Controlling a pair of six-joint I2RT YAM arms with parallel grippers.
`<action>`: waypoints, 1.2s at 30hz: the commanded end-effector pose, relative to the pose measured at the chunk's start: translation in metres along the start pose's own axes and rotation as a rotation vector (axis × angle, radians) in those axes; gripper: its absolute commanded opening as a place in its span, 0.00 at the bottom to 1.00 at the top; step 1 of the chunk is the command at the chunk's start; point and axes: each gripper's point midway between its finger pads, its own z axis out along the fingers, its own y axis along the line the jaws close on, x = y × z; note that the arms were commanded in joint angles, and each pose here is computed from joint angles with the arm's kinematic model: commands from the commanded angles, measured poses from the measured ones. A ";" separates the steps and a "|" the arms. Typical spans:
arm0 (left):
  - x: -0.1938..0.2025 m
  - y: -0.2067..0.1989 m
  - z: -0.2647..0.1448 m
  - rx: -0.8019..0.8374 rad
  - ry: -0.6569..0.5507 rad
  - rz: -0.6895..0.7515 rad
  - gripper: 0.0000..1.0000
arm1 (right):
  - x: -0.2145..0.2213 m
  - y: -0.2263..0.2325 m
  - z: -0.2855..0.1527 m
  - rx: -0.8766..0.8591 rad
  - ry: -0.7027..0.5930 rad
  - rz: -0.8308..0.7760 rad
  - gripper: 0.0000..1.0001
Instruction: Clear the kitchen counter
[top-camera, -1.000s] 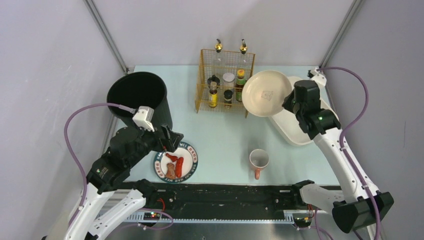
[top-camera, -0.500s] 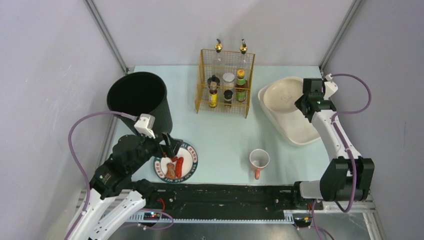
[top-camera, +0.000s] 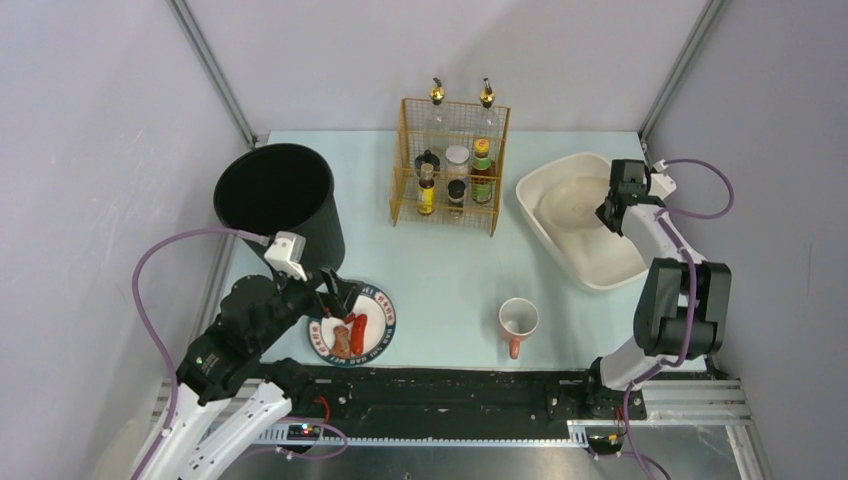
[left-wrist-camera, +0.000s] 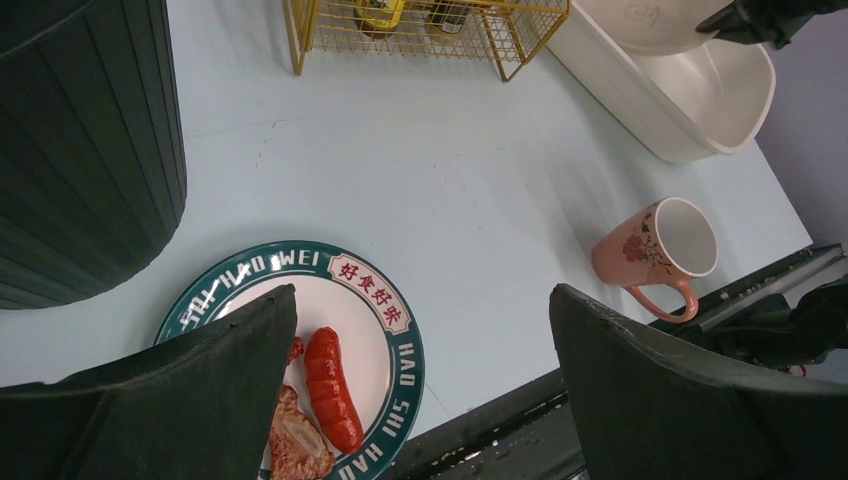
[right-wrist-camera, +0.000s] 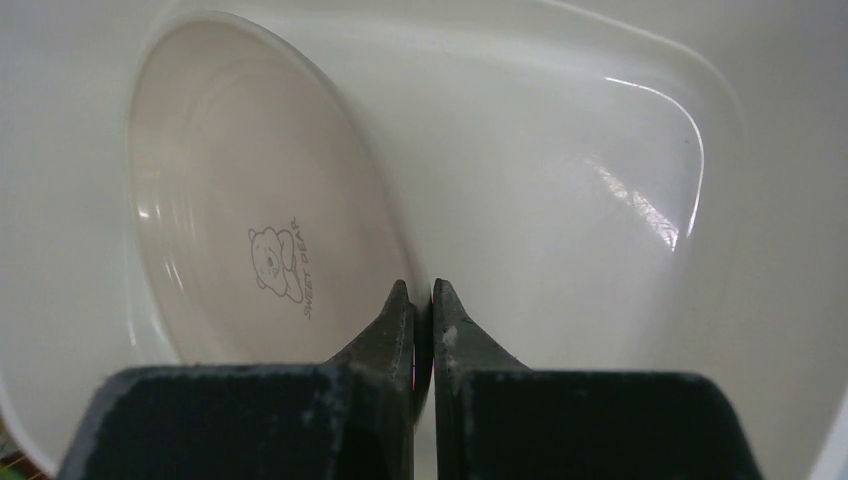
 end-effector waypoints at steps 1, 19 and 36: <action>-0.006 -0.003 -0.001 0.016 -0.040 -0.031 1.00 | -0.001 0.009 0.022 -0.002 -0.020 0.044 0.00; -0.008 0.000 0.002 -0.025 -0.027 -0.082 1.00 | 0.034 0.011 0.066 -0.059 0.217 0.138 0.71; -0.022 0.001 0.000 -0.047 -0.052 -0.061 1.00 | -0.005 0.054 -0.078 -0.217 -0.043 -0.143 0.85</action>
